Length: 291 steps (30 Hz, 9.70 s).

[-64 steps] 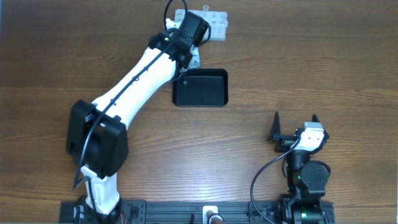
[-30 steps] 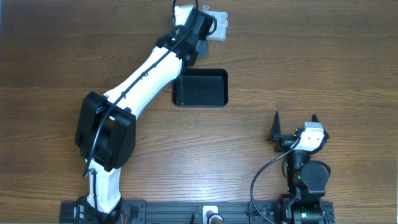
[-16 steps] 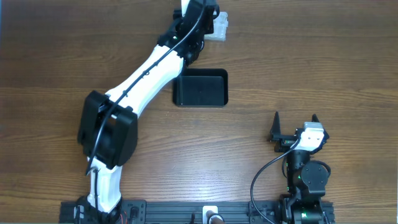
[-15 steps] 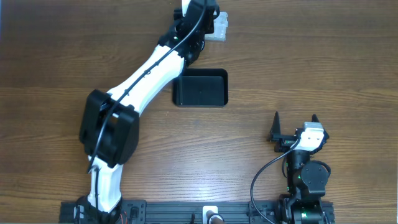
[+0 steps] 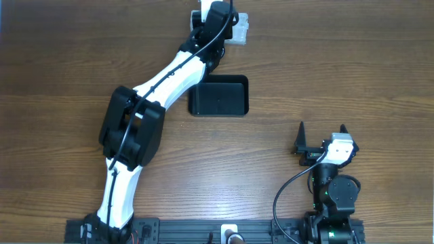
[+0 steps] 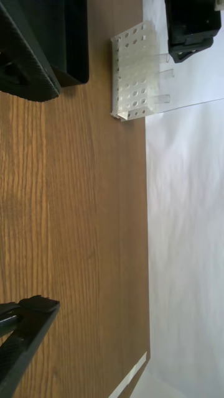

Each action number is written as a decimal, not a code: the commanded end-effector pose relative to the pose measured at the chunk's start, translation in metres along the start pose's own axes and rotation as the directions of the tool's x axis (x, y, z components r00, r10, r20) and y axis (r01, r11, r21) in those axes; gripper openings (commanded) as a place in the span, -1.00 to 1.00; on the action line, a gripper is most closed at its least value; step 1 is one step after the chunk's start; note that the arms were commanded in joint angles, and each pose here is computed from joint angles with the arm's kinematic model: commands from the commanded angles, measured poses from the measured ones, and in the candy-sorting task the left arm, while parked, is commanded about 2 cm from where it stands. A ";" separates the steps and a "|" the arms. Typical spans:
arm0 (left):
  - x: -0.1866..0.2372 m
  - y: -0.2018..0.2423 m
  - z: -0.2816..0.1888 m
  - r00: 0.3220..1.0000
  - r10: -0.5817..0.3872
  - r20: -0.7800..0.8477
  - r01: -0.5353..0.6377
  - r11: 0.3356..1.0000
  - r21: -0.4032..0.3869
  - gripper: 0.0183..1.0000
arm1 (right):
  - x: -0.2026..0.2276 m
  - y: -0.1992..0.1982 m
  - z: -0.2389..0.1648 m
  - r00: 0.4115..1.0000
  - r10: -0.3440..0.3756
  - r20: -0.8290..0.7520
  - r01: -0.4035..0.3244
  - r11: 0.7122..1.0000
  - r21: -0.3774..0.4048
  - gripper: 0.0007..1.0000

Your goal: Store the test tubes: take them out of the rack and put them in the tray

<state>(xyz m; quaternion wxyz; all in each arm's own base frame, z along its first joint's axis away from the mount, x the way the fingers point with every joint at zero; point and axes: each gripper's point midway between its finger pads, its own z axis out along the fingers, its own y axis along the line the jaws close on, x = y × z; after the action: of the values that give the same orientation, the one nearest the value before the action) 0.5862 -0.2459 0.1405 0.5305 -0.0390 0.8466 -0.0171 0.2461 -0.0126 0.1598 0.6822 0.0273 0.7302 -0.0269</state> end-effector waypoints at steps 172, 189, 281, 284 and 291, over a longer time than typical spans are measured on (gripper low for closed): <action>-0.006 0.205 -0.291 0.926 -0.105 0.363 0.023 0.974 0.225 0.92 | 0.002 0.000 0.000 1.000 0.007 0.000 -0.007 1.000 -0.002 0.98; 0.082 0.224 -0.315 0.891 -0.095 0.444 -0.006 0.975 0.221 1.00 | 0.002 0.000 0.000 1.000 0.007 0.000 -0.007 1.000 -0.002 0.99; 0.119 0.230 -0.310 0.942 -0.079 0.325 0.013 0.980 0.198 1.00 | -0.077 0.198 0.208 0.949 0.033 -0.313 -0.101 0.974 -0.203 0.98; 0.119 0.230 -0.310 0.942 -0.079 0.325 0.014 0.980 0.198 1.00 | -0.067 0.235 0.227 0.937 0.040 -0.346 -0.118 0.971 -0.208 0.99; 0.119 0.230 -0.310 0.942 -0.079 0.325 0.014 0.980 0.198 1.00 | -0.048 0.284 0.277 0.907 0.055 -0.417 -0.129 0.980 -0.152 0.98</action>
<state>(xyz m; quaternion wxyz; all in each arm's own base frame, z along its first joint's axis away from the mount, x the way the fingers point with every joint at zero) 0.2450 -0.0317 0.1545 0.6656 -0.0130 0.7381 -0.1093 0.5230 0.2464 0.1824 0.5028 -0.0316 0.8594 0.0871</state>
